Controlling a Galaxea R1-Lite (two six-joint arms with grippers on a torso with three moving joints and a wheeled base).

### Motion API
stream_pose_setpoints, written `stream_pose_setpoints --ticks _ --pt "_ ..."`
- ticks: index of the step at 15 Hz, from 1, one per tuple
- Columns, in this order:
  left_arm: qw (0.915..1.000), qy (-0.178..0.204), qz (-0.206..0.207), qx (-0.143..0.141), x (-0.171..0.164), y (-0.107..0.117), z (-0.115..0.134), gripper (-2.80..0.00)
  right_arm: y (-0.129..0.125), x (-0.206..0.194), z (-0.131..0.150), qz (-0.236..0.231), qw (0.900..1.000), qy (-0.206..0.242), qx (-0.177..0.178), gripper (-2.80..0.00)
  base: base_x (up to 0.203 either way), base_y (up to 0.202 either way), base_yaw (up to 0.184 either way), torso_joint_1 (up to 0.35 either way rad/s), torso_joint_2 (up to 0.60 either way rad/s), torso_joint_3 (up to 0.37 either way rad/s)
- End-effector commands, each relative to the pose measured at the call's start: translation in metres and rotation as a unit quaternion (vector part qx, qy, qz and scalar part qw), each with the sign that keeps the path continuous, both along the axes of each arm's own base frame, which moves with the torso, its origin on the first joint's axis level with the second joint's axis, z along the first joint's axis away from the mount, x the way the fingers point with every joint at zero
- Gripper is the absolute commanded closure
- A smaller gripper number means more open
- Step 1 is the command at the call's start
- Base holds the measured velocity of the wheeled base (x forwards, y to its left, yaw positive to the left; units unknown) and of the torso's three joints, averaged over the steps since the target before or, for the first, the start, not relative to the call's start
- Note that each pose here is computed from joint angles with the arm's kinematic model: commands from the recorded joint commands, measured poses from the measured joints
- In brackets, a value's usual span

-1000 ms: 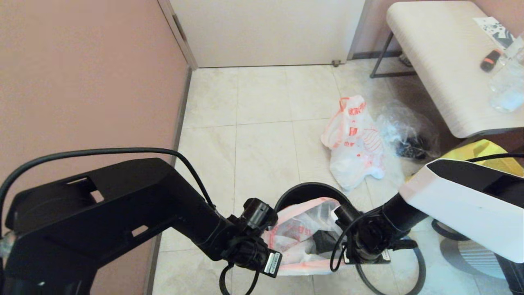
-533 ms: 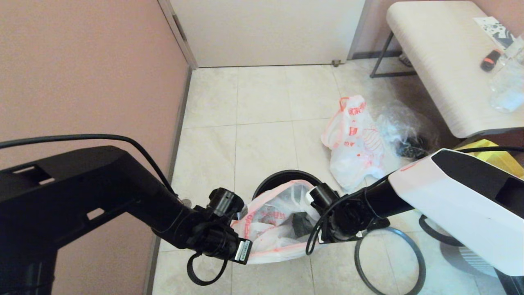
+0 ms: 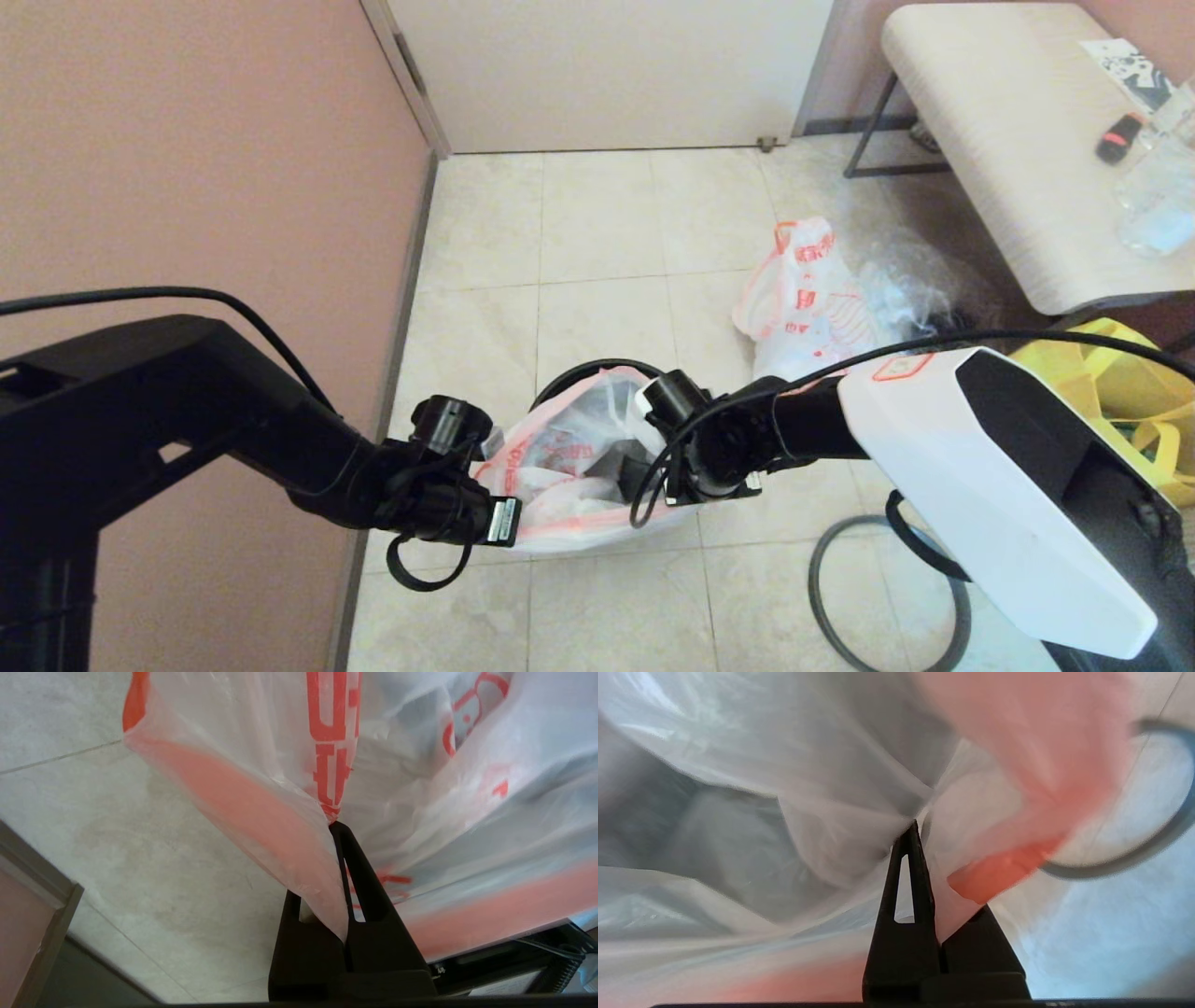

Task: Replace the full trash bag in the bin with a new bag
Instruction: Put the new garbage bag on the trash can

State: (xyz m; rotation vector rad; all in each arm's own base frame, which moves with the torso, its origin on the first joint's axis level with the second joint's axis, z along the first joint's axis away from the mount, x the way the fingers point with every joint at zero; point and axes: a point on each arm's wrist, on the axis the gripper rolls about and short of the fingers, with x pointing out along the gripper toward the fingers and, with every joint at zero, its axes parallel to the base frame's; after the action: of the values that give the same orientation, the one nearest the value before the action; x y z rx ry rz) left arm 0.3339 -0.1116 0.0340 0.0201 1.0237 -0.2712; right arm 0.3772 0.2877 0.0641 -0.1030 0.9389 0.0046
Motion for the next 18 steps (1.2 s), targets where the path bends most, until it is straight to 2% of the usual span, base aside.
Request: stream_pose_setpoints --ticks 1,3,5,7,8,11,13,15,18 --pt "1.0 0.002 -0.004 0.0 0.003 -0.004 -0.006 0.0 0.004 -0.001 -0.023 0.001 0.999 0.027 -0.02 0.0 0.0 0.0 0.0 0.0 0.0 0.0" --pt "0.9999 -0.011 -0.013 -0.003 0.005 -0.012 -0.01 0.0 0.0 -0.004 -0.025 -0.004 0.999 0.035 -0.025 0.0 0.0 0.0 0.0 0.0 0.0 0.0" --pt "0.9997 -0.006 -0.022 0.004 0.002 -0.02 -0.017 0.0 0.0 -0.013 -0.026 -0.014 0.999 0.043 -0.025 0.0 0.0 0.0 0.0 0.0 0.0 0.0" --pt "0.9996 0.002 -0.025 0.016 0.004 -0.026 -0.029 0.0 -0.004 -0.01 -0.043 -0.029 0.997 0.044 -0.052 0.0 0.0 0.0 0.0 0.0 0.0 0.0" --pt "0.9994 0.0 -0.022 0.025 0.007 -0.029 -0.033 0.0 -0.007 -0.006 -0.048 -0.039 0.997 0.038 -0.06 0.0 0.0 0.0 0.0 0.0 0.0 0.0" --pt "0.9982 -0.006 -0.006 0.06 0.016 -0.034 -0.047 0.0 -0.009 0.008 -0.053 -0.051 0.997 0.02 -0.053 0.0 0.0 0.0 0.0 0.0 0.0 0.0" --pt "0.9964 -0.016 0.007 0.083 0.02 -0.038 -0.053 0.0 -0.009 0.016 -0.057 -0.066 0.996 -0.008 -0.057 0.0 0.0 0.0 0.0 0.0 0.0 0.0" --pt "0.9956 -0.032 0.015 0.087 0.024 -0.04 -0.055 0.0 -0.007 0.024 -0.059 -0.072 0.996 -0.038 -0.039 0.0 0.0 0.0 0.0 0.0 0.0 0.0" --pt "0.9946 -0.052 0.024 0.086 0.027 -0.043 -0.055 0.0 -0.005 0.026 -0.056 -0.071 0.996 -0.049 -0.033 0.0 0.0 0.0 0.0 0.0 0.0 0.0"
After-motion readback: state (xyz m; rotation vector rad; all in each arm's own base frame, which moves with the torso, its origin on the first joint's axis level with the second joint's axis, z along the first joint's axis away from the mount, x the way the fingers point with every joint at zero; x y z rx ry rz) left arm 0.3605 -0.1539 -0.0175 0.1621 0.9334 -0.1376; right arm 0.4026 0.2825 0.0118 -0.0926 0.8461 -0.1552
